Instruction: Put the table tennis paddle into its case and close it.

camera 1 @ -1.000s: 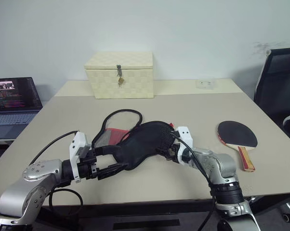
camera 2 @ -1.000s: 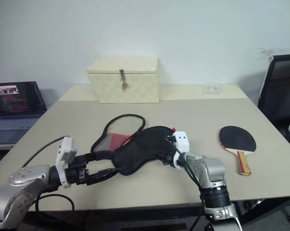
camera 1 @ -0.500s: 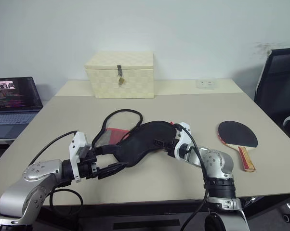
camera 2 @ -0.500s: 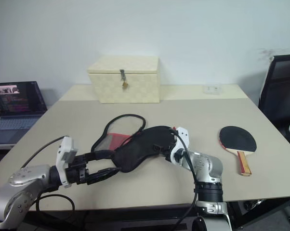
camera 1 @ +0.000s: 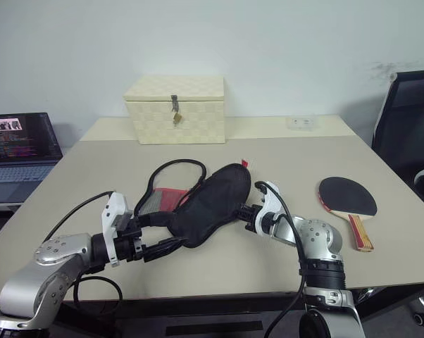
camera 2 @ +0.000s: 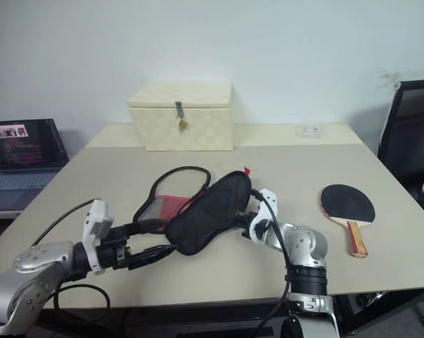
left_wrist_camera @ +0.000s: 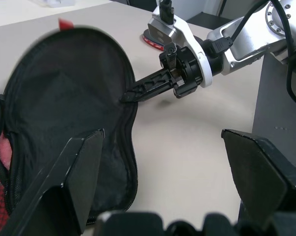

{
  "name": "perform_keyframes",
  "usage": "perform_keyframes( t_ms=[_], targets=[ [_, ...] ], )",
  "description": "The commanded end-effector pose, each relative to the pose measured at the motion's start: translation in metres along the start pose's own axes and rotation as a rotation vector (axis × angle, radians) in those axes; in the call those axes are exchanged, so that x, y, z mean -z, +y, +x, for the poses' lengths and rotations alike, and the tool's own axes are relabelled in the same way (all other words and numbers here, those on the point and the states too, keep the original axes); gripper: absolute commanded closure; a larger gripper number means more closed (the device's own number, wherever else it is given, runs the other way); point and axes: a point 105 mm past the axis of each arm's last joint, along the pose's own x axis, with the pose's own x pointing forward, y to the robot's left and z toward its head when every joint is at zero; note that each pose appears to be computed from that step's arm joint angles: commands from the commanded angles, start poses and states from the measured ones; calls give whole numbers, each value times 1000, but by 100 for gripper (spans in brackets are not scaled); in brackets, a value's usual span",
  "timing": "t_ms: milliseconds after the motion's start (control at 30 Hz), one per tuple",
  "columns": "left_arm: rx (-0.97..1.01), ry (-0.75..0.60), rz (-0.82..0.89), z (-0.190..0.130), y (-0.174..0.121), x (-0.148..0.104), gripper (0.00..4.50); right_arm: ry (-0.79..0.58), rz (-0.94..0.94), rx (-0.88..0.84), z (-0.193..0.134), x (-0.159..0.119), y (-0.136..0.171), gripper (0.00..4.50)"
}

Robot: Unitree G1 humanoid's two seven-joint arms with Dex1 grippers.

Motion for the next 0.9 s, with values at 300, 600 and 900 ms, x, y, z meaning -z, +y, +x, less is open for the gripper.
perform_keyframes(
  t_ms=[300, 600, 900],
  targets=[
    [6, -32, 50, 2, -2, -12, 32, 23, -67, -104, -2, -7, 23, 448],
    [17, -36, 58, 4, 0, -15, 32, 96, -291, -36, -42, -59, -28, 448],
    [22, -34, 64, 5, 1, -17, 32, 161, -487, 54, -53, -97, -69, 448]
  ],
)
